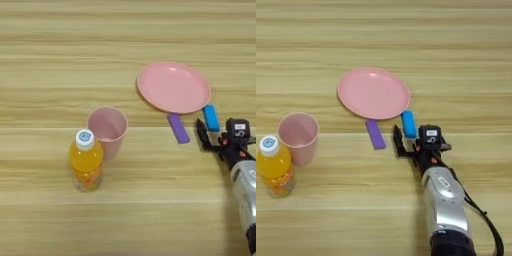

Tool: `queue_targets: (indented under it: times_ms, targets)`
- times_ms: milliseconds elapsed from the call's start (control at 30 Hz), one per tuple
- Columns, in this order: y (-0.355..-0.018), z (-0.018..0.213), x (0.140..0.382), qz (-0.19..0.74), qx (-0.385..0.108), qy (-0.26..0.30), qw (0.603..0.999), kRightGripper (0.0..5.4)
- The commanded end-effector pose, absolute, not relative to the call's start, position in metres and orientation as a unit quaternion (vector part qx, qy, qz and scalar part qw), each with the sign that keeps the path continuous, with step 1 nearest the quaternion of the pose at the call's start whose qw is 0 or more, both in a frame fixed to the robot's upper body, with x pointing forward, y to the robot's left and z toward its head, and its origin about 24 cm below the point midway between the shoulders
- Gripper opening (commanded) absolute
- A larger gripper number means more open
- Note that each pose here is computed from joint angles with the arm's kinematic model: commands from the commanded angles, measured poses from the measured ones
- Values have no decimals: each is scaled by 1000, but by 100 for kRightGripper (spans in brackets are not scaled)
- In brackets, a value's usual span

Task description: Move the objects on the table

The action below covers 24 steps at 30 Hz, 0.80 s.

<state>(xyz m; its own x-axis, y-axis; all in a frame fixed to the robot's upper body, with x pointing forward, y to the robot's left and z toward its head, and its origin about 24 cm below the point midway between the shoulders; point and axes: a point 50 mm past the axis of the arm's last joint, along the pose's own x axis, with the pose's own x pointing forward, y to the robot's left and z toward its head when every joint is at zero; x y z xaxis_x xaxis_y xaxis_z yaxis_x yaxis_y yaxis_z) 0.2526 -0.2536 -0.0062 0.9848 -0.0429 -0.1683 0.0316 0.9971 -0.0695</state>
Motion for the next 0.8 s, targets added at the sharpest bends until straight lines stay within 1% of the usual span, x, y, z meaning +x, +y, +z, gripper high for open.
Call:
queue_targets:
  times_ms: [33,133,267,300,333,400,600,800]
  targets:
    - [-263,12,265,-27,-47,78,995,418]
    - [-264,14,267,-27,-48,89,994,381]
    - [-266,13,267,-30,-42,116,992,345]
    - [-266,13,267,-30,-37,122,991,324]
    - [-267,15,267,-29,-40,125,991,319]
    - [-268,16,268,-29,-40,130,990,292]
    - [-269,17,268,-26,-41,141,989,241]
    - [-275,17,269,-31,-49,148,987,170]
